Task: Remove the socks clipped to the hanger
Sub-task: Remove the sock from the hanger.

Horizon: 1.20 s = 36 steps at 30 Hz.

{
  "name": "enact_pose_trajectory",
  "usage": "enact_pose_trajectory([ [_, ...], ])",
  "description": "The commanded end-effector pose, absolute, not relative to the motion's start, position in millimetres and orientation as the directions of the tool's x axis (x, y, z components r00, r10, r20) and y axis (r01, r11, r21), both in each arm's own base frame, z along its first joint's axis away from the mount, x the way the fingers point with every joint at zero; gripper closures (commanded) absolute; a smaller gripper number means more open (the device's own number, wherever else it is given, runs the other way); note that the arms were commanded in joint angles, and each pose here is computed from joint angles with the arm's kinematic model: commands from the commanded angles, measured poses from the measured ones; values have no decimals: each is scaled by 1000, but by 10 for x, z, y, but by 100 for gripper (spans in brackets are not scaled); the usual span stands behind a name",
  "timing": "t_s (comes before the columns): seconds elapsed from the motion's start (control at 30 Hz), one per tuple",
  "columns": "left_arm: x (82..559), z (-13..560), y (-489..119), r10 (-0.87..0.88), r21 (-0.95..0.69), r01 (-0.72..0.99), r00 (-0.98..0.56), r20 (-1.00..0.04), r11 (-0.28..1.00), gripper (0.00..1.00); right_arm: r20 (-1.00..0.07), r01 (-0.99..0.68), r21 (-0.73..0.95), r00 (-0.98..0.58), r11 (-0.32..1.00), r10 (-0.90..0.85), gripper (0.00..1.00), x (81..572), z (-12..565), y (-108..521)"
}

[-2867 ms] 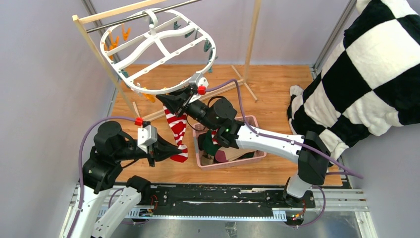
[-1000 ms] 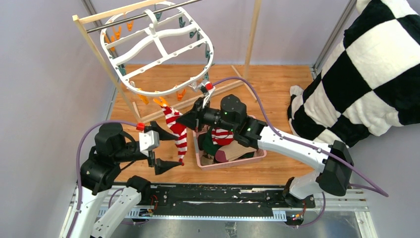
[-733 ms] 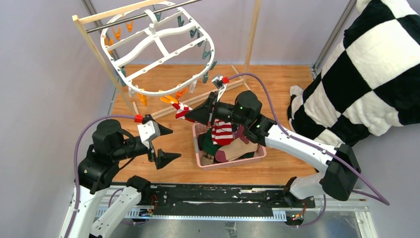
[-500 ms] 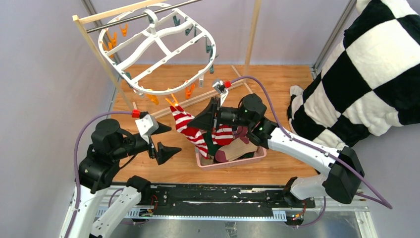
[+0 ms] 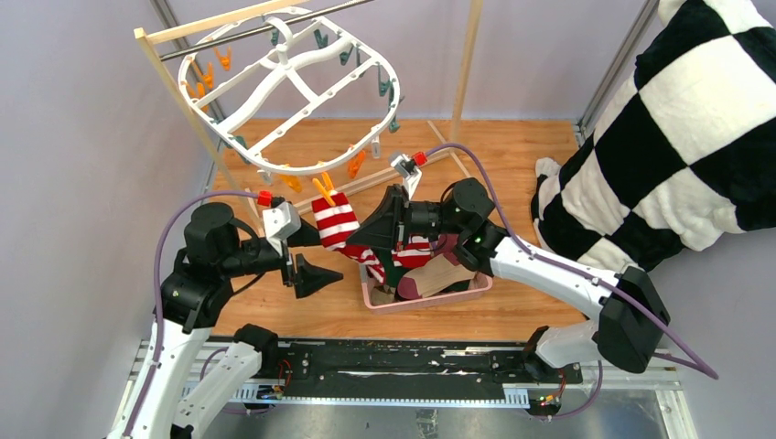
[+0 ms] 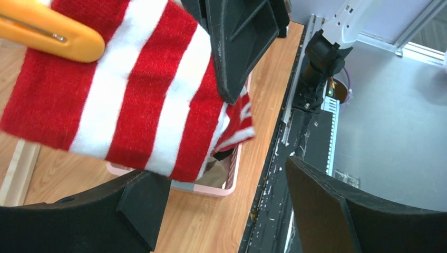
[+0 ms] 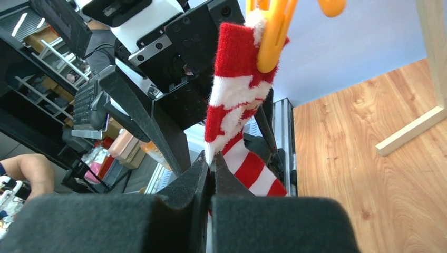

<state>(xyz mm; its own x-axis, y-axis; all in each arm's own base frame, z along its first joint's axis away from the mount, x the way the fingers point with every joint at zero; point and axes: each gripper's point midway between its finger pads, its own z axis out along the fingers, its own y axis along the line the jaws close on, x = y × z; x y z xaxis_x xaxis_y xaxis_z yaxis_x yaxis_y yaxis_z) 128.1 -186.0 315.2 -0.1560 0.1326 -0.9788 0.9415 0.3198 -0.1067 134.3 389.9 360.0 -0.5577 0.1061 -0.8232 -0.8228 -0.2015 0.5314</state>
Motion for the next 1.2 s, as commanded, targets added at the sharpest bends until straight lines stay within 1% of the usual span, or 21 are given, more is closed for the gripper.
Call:
enact_pose_trajectory([
  [0.0, 1333, 3171, -1878, 130, -70, 949, -115, -985, 308, 16, -822, -805, 520, -563, -287, 89, 100, 1194, 3710, 3925],
  [0.1, 1408, 3216, -1893, 109, -65, 944, -106, -988, 325, 23, -820, -799, 522, -567, -299, 82, 100, 1160, 3719, 3942],
  [0.2, 1424, 3273, -1914, 92, -62, 946, -96, -991, 319, 38, -819, -798, 525, -569, -295, 82, 100, 1154, 3734, 3941],
  [0.23, 1428, 3275, -1914, 92, -59, 946, -93, -991, 319, 45, -819, -799, 524, -568, -294, 84, 100, 1153, 3742, 3937],
  [0.3, 1444, 3258, -1899, 101, -46, 943, -84, -991, 330, 64, -818, -799, 524, -568, -293, 86, 99, 1151, 3753, 3928],
  [0.37, 1463, 3235, -1872, 112, -31, 936, -74, -991, 351, 93, -818, -799, 527, -569, -289, 83, 95, 1149, 3760, 3925],
  [0.4, 1475, 3231, -1853, 114, -25, 930, -71, -991, 368, 100, -819, -801, 527, -568, -284, 82, 93, 1151, 3762, 3922],
  [0.47, 1470, 3225, -1824, 119, -8, 923, -58, -991, 384, 100, -823, -809, 528, -563, -260, 81, 85, 1174, 3755, 3917],
  [0.5, 1452, 3218, -1814, 122, 1, 923, -50, -991, 384, 100, -828, -820, 525, -554, -226, 88, 77, 1212, 3752, 3912],
  [0.53, 1435, 3215, -1806, 124, 8, 923, -43, -991, 384, 100, -833, -835, 525, -544, -163, 102, 69, 1296, 3740, 3905],
  [0.6, 1394, 3196, -1797, 132, 16, 926, -37, -991, 376, 100, -861, -870, 493, -490, -7, 138, 55, 1489, 3739, 3849],
  [0.67, 1367, 3187, -1788, 133, 20, 927, -33, -991, 375, 100, -895, -890, 434, -409, 139, 178, 46, 1654, 3832, 3749],
  [0.73, 1357, 3189, -1785, 133, 25, 927, -26, -991, 374, 100, -925, -900, 363, -318, 241, 208, 39, 1741, 3983, 3694],
  [0.8, 1356, 3180, -1787, 134, 26, 928, -25, -991, 371, 100, -948, -905, 299, -248, 302, 198, 35, 1781, 4079, 3720],
  [0.87, 1371, 3167, -1785, 137, 24, 927, -30, -990, 375, 100, -962, -905, 260, -215, 336, 167, 35, 1820, 4119, 3799],
  [1.07, 1417, 3142, -1767, 148, 37, 918, -24, -989, 395, 100, -982, -897, 167, -115, 410, 148, 33, 1873, 4291, 3985],
  [1.17, 1413, 3137, -1760, 150, 46, 917, -15, -989, 396, 100, -987, -898, 142, -98, 417, 126, 32, 1926, 4304, 4101],
])
